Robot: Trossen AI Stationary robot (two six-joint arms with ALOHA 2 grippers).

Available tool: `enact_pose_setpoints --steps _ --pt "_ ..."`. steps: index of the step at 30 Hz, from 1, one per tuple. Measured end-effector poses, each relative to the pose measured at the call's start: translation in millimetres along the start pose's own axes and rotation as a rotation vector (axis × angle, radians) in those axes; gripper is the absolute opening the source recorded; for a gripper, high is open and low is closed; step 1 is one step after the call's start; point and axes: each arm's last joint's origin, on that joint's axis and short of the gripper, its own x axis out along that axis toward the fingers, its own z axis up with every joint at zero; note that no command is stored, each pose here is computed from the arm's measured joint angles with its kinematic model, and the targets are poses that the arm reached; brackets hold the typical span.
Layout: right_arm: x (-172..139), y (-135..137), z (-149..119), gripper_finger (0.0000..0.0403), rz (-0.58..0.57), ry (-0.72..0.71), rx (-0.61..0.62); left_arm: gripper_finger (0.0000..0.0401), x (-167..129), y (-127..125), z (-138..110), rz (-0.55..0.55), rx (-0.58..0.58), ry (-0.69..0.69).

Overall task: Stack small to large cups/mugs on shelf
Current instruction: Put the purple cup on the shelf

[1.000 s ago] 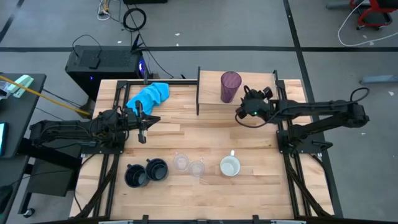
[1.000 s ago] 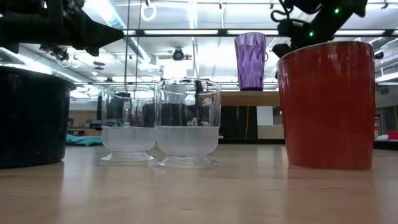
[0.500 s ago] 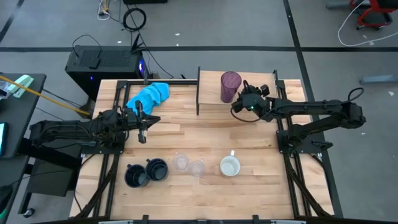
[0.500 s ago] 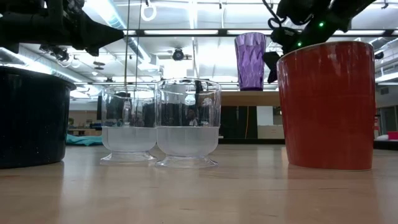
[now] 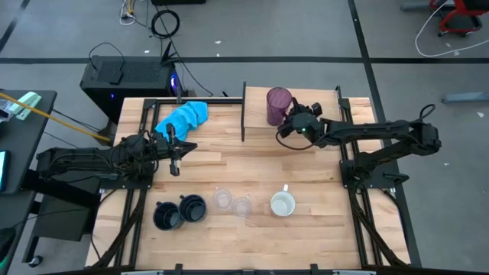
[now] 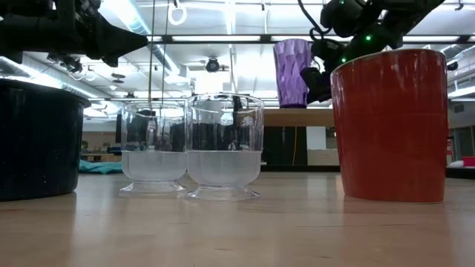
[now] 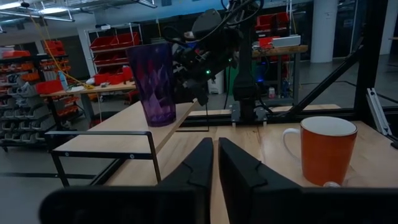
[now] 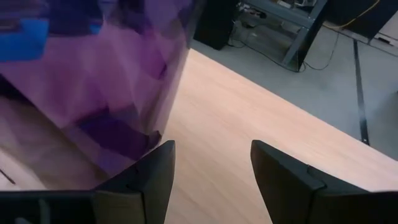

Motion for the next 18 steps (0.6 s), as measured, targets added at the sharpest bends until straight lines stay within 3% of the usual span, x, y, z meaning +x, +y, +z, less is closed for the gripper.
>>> enact_pose_setpoints --steps 18 --pt "12.8 14.8 0.5 0.0217 0.063 -0.039 0.017 0.0028 0.0 0.0 0.1 0.000 0.000 0.000"
